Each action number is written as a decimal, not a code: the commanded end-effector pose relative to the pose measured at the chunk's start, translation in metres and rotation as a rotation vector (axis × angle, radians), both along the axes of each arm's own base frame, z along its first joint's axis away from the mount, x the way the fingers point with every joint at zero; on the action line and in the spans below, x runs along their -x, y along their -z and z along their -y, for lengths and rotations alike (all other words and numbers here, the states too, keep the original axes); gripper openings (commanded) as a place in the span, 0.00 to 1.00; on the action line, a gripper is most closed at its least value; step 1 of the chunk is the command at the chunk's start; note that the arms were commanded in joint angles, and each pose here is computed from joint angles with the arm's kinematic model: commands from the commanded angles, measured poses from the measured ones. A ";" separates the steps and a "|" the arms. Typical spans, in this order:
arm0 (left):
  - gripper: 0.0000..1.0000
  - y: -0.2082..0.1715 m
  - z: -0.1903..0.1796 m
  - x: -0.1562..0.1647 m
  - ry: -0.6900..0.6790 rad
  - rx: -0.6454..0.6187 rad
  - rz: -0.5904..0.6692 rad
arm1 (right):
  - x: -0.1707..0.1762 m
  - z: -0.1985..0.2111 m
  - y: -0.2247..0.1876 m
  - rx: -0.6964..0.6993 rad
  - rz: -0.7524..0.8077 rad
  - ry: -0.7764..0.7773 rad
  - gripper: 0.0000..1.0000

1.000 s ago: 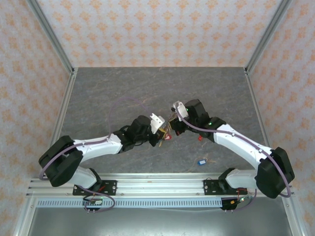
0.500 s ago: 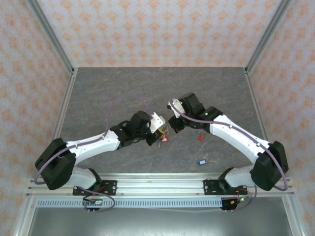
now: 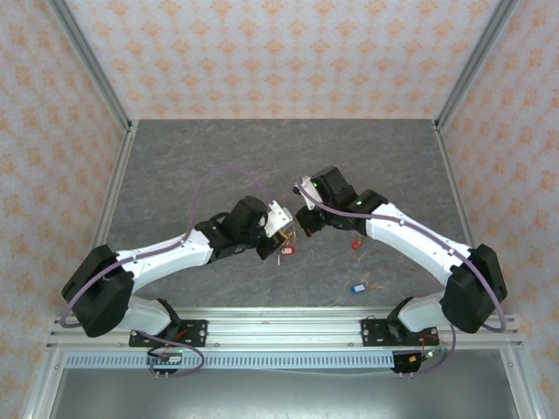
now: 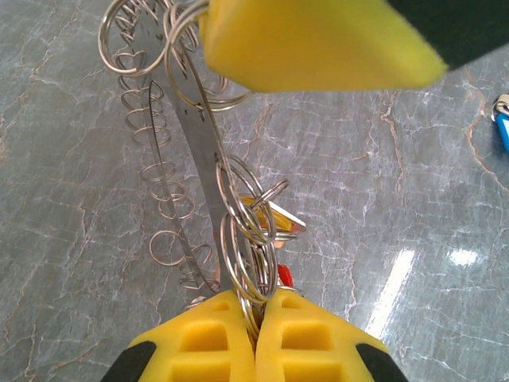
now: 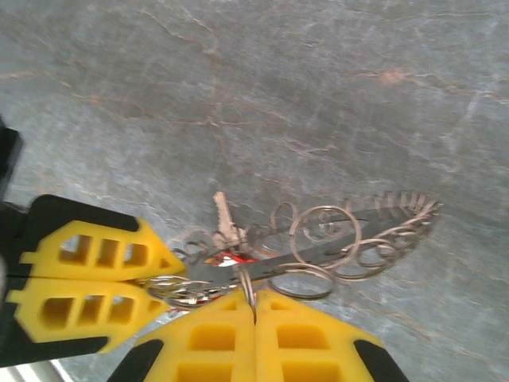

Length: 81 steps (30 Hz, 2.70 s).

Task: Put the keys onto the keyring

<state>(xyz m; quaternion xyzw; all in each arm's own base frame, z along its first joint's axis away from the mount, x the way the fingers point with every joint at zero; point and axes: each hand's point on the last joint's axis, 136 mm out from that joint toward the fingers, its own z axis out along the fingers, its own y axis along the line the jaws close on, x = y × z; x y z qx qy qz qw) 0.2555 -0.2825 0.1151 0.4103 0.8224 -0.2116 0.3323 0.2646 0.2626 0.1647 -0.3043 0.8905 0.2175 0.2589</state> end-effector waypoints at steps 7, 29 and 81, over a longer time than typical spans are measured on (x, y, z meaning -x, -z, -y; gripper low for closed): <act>0.00 -0.023 0.003 0.002 0.030 0.035 0.035 | -0.001 -0.005 -0.013 -0.076 0.087 -0.018 0.00; 0.00 -0.023 0.011 0.022 0.152 0.040 -0.027 | -0.011 -0.010 -0.023 -0.204 0.328 -0.049 0.00; 0.33 -0.042 0.011 0.026 0.244 0.258 0.098 | 0.047 -0.017 0.003 -0.389 0.414 -0.575 0.00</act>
